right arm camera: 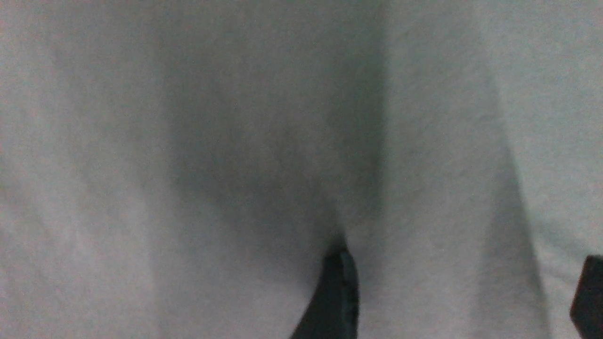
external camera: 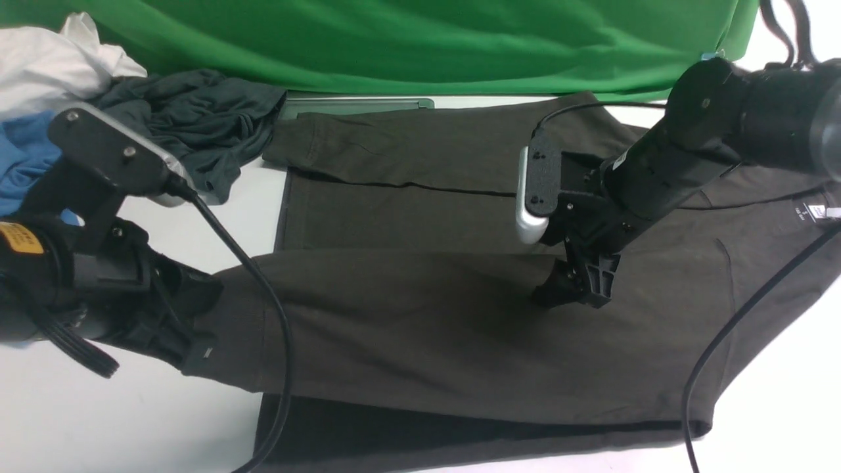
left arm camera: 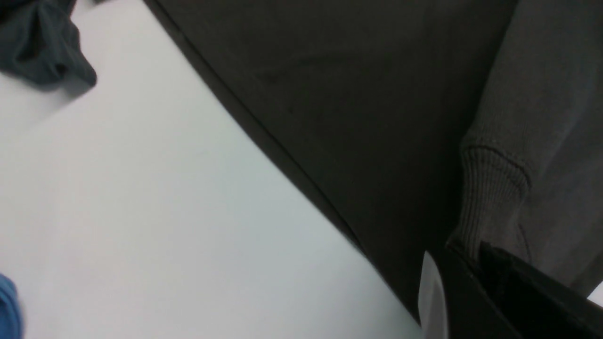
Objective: Fold a long-sleeved shirt on a white desktop.
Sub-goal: 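Fold the left side of the black T-shirt inward over its body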
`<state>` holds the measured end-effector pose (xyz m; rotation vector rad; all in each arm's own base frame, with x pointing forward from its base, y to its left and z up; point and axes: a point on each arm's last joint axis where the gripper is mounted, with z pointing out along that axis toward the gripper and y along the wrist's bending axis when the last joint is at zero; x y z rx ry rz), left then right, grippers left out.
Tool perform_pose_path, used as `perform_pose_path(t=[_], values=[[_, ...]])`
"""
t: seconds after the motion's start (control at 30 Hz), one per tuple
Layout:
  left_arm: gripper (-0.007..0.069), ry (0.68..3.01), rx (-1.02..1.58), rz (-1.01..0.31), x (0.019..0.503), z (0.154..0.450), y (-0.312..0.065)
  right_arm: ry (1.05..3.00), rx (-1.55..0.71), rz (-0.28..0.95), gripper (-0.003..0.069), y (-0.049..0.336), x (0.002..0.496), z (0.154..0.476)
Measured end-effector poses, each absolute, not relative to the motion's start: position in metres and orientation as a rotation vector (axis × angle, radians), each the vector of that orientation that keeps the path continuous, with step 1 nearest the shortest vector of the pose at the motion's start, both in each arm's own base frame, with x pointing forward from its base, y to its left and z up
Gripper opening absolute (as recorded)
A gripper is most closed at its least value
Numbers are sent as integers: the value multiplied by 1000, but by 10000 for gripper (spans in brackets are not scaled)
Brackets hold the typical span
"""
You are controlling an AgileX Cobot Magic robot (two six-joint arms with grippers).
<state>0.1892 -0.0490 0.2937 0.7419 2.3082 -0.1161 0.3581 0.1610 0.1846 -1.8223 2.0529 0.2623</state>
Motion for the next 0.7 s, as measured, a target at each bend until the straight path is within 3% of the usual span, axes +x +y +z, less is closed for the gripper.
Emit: perform_pose_path(t=[0.23, 0.47, 0.57, 0.7], values=[[41, 2284, 785, -103, 189, 295, -49, 2015, -1879, 230, 596, 162, 366, 161], [41, 2275, 792, -99, 190, 295, -50, 1982, -1918, 218, 533, 163, 367, 156], [41, 2274, 793, -100, 190, 295, -50, 1982, -1920, 219, 491, 163, 367, 156], [41, 2274, 792, -101, 190, 295, -50, 1980, -1921, 219, 339, 163, 367, 156]])
